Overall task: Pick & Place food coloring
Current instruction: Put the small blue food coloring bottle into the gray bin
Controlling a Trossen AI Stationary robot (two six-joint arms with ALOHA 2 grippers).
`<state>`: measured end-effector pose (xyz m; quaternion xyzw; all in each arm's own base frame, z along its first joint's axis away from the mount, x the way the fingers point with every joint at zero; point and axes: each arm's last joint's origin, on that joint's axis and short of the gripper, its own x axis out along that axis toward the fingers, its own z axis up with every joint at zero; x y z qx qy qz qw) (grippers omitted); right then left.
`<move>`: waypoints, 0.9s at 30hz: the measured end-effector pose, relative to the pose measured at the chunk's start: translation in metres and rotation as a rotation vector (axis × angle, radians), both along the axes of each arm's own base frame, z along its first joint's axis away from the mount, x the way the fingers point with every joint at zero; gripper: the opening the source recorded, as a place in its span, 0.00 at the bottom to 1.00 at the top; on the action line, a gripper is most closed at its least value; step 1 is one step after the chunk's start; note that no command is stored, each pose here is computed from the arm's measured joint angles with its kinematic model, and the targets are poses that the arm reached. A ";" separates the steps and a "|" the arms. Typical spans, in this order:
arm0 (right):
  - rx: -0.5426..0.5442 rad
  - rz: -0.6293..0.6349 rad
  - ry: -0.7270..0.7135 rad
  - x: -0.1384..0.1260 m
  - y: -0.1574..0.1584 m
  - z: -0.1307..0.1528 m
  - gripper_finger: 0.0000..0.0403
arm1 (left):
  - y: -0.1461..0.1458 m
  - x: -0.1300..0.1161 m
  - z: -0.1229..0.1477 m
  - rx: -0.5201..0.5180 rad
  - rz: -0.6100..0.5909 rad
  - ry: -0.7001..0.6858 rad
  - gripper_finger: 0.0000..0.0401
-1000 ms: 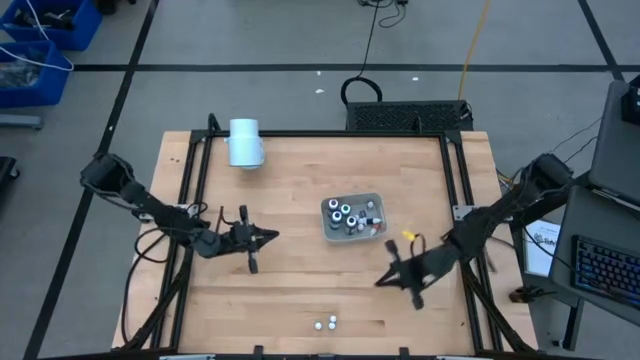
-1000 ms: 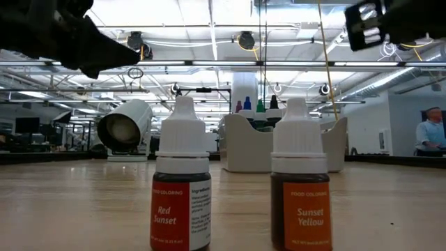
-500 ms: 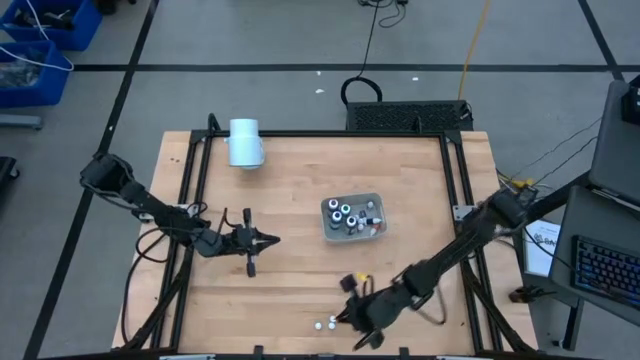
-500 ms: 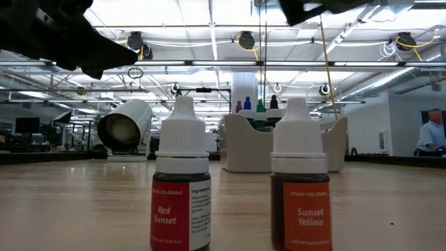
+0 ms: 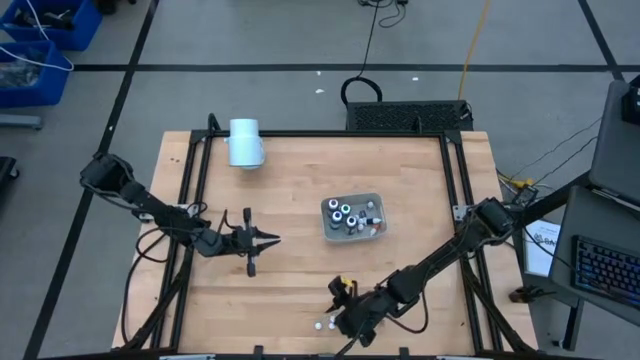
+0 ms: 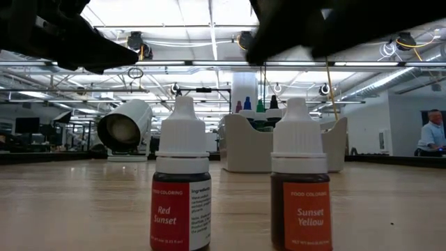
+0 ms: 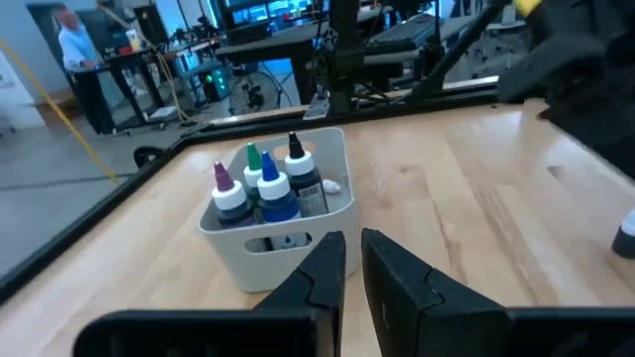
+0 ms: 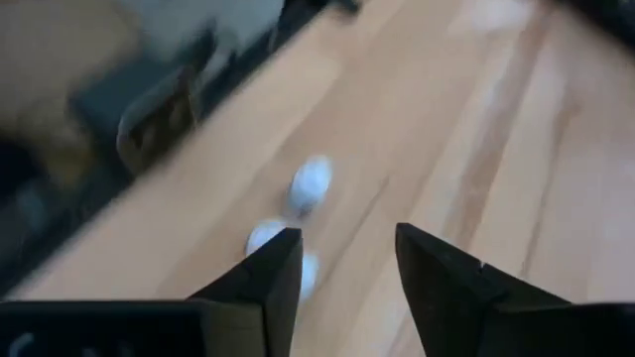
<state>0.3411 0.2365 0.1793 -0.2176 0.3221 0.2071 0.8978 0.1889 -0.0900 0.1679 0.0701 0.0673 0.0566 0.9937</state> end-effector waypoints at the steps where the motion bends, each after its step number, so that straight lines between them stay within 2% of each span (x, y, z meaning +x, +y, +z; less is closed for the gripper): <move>1: -0.021 0.024 0.033 -0.002 -0.001 -0.002 0.39 | 0.000 0.000 0.000 0.013 -0.002 0.000 0.12; 4: -0.048 0.076 0.087 -0.003 -0.006 -0.008 0.39 | 0.001 0.001 0.001 0.036 -0.001 -0.004 0.12; 15: -0.090 0.170 0.099 -0.004 -0.015 -0.018 0.39 | 0.008 0.004 0.004 -0.006 0.043 -0.037 0.12; 23: -0.132 0.246 0.009 -0.001 -0.013 -0.015 0.39 | 0.007 0.005 0.004 -0.009 0.002 -0.032 0.12; 27: -0.082 0.300 -0.011 0.003 -0.014 -0.012 0.39 | 0.007 0.005 0.004 -0.009 0.003 -0.031 0.12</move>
